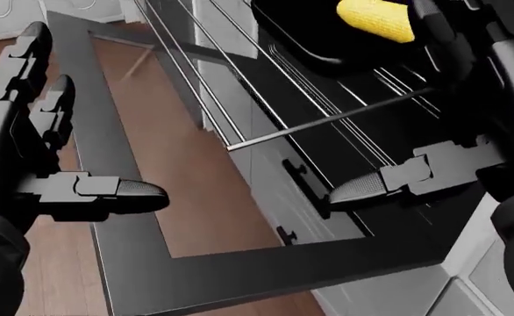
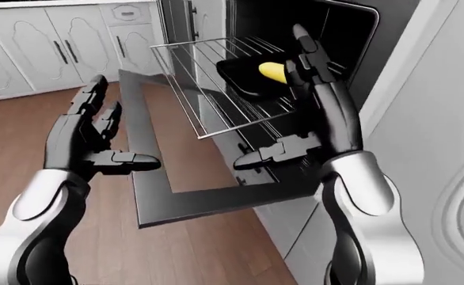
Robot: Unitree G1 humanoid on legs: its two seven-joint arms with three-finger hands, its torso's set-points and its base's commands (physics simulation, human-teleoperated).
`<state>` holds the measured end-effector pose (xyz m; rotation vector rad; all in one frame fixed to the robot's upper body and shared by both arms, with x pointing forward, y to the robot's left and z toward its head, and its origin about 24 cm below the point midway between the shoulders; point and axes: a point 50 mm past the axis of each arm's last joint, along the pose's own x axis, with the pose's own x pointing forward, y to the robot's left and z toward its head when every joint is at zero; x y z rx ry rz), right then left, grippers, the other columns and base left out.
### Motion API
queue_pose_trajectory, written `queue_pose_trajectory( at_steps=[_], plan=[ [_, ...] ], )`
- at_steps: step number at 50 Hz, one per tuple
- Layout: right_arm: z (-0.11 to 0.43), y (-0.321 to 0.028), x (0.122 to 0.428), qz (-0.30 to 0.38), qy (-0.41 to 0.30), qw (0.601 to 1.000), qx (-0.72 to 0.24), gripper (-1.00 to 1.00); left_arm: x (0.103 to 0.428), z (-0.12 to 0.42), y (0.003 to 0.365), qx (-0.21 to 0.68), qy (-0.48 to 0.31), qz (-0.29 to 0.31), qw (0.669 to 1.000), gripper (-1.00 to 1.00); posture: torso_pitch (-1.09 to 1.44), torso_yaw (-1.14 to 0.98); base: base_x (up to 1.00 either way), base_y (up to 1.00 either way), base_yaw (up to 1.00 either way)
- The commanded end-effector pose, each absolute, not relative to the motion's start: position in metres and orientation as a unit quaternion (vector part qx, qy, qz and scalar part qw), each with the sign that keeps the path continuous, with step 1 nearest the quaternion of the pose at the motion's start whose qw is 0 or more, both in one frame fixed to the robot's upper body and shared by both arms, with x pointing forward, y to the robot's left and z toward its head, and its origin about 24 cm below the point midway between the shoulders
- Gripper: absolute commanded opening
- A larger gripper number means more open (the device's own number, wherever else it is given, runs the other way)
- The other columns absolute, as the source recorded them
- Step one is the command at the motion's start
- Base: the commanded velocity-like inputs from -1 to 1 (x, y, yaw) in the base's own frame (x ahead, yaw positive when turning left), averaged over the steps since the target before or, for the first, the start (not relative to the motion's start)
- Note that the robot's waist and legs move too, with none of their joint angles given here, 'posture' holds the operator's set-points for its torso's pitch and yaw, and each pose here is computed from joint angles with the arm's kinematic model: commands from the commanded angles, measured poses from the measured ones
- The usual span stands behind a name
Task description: Pick the corn from the top rack in the oven and place it on the plate on the counter.
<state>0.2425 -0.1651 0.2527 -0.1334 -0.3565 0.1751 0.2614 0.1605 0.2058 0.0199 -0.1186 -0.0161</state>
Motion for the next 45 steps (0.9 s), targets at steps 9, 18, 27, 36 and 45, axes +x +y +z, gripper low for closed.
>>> queue_pose_trajectory(
  at_steps=[9,18,27,36,45],
  plan=[
    [0.262,-0.168,0.240,0.074,-0.201,0.974,-0.076,1.00,0.259,0.216,0.157,0.009,-0.093,-0.020,0.995,1.00,0.00,0.00,0.31,-0.31,0.00],
    [0.263,-0.164,0.241,0.083,-0.204,0.973,-0.070,1.00,0.258,0.215,0.161,0.008,-0.092,-0.016,0.996,1.00,0.00,0.00,0.05,-0.05,0.75],
    [0.267,-0.164,0.241,0.084,-0.204,0.973,-0.070,1.00,0.257,0.217,0.162,0.007,-0.094,-0.017,0.995,1.00,0.00,0.00,0.00,0.00,1.00],
    [0.272,-0.165,0.245,0.076,-0.202,0.974,-0.072,1.00,0.258,0.222,0.164,0.007,-0.098,-0.016,0.995,1.00,0.00,0.00,0.01,0.00,0.14],
    [0.274,-0.163,0.244,0.077,-0.206,0.973,-0.076,1.00,0.256,0.228,0.165,0.007,-0.103,-0.016,0.995,1.00,0.00,0.00,0.23,0.00,0.00]
  ],
)
